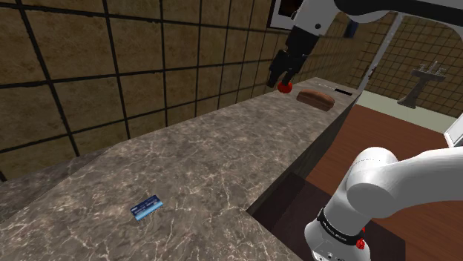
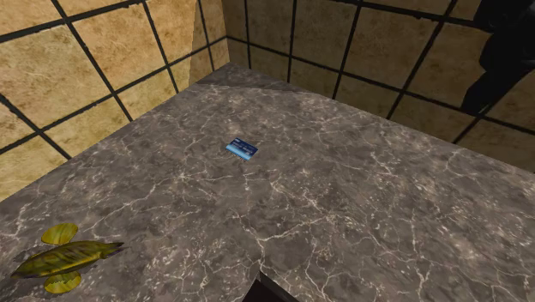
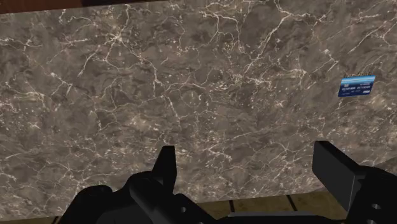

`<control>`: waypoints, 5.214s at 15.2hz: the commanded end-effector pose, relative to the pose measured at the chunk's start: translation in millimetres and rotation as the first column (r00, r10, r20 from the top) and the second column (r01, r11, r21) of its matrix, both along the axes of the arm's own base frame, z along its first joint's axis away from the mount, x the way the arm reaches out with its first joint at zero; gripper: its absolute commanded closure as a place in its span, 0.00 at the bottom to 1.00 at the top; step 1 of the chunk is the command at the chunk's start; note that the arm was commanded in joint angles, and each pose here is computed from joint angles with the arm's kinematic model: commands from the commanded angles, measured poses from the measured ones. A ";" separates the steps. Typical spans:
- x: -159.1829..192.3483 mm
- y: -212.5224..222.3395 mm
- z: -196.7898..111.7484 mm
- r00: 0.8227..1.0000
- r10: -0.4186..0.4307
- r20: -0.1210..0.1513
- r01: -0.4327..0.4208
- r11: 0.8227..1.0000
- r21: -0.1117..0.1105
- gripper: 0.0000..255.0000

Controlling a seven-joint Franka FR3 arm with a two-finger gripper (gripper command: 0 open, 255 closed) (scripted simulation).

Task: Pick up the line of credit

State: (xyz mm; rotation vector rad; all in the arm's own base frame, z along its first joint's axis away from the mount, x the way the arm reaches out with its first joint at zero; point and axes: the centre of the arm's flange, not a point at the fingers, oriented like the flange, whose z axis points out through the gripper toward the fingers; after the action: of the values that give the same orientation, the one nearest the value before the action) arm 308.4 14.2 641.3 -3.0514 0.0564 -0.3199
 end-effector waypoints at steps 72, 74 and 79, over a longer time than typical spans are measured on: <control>178.0 336.6 -364.4 -0.032 0.931 0.365 -0.996 -0.001 -0.085 1.00; 178.0 336.6 -353.9 -0.032 0.931 0.365 -0.996 -0.001 -0.085 1.00; 178.0 336.6 -327.5 -0.032 0.931 0.365 -0.996 -0.001 -0.085 1.00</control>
State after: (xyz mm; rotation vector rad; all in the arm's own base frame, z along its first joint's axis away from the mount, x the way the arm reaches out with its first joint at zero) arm 485.6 350.9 308.1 -1.8873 -1.8935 -0.5717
